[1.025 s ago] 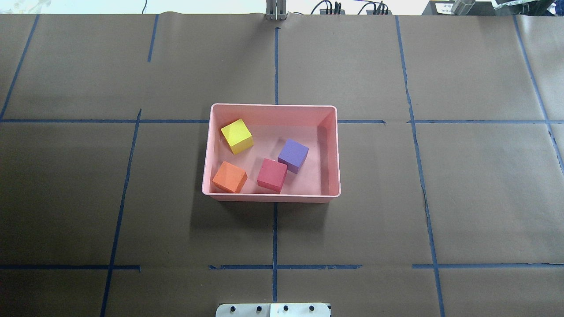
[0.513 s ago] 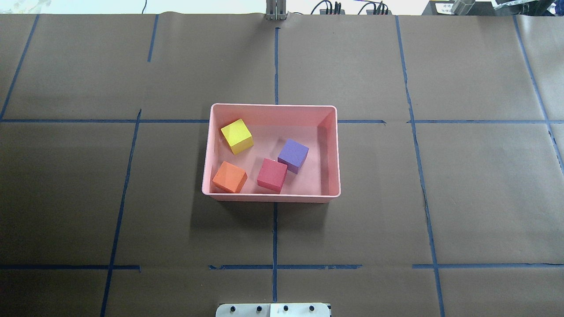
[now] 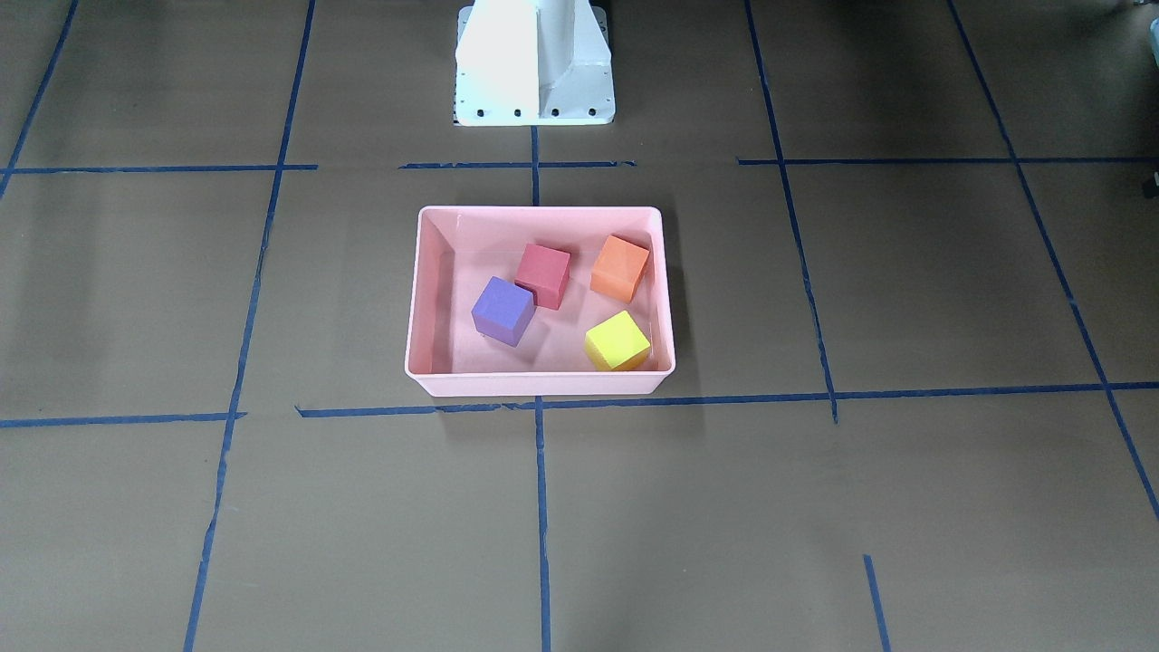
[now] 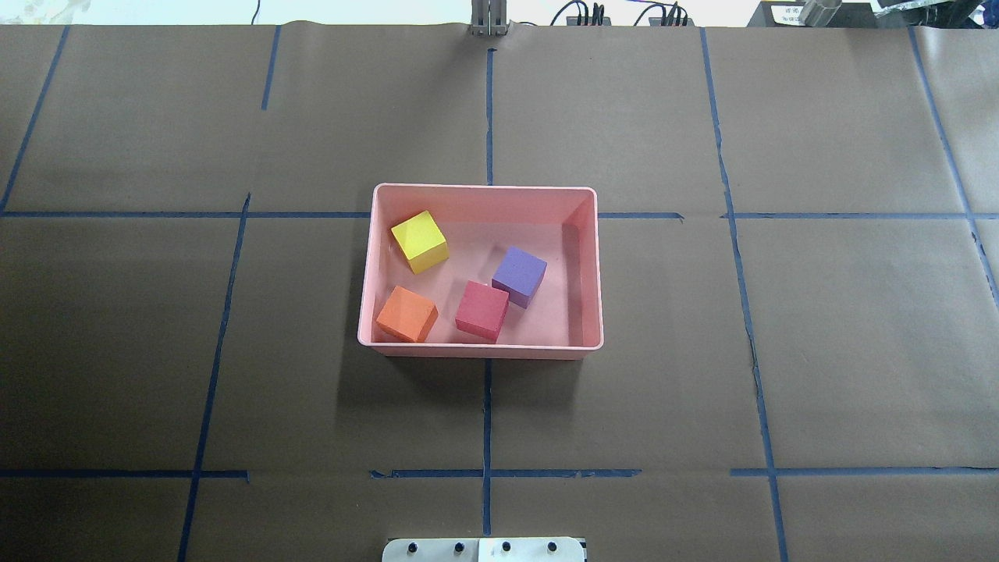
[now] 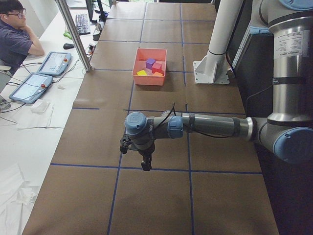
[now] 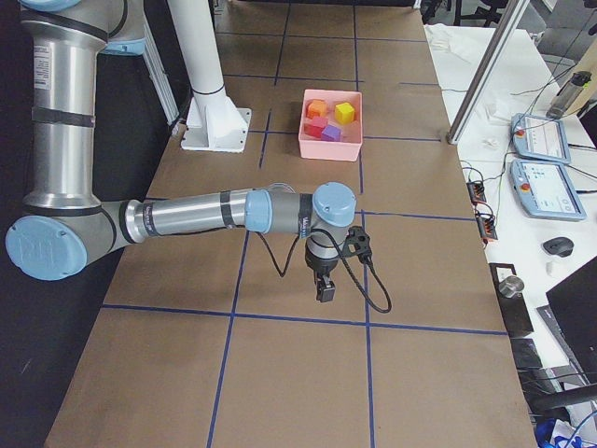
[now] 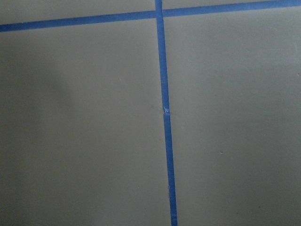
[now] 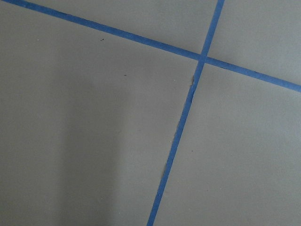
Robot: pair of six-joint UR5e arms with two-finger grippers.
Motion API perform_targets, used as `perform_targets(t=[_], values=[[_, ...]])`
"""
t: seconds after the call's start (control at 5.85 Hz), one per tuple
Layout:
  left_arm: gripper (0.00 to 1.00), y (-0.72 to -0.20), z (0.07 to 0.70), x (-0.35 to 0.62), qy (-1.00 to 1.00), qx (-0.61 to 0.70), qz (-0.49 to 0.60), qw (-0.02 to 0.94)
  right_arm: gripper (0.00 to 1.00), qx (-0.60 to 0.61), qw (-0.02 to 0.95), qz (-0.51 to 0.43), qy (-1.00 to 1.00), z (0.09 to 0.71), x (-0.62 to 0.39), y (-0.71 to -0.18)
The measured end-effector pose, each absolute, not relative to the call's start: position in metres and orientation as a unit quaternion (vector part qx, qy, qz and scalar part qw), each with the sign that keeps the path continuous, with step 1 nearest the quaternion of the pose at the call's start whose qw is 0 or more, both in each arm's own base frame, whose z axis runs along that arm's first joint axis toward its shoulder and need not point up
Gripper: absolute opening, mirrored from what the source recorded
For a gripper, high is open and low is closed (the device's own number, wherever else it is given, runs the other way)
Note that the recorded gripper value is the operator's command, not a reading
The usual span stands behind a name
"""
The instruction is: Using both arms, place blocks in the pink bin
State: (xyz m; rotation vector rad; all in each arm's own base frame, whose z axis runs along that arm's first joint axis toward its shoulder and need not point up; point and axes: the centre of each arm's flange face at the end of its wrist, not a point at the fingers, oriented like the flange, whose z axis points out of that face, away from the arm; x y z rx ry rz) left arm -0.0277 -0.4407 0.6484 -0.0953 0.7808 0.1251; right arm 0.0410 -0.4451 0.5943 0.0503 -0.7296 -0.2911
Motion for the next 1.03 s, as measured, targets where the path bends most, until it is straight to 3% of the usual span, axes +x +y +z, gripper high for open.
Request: perform_targets(t=[1.03], values=[[1.0, -0.4412, 0.6499, -0.0277, 0.38, -0.048, 0.061, 0.922, 1.0, 0.018, 0.924, -0.14, -0.355, 0.6007, 0.0413, -0.4417]])
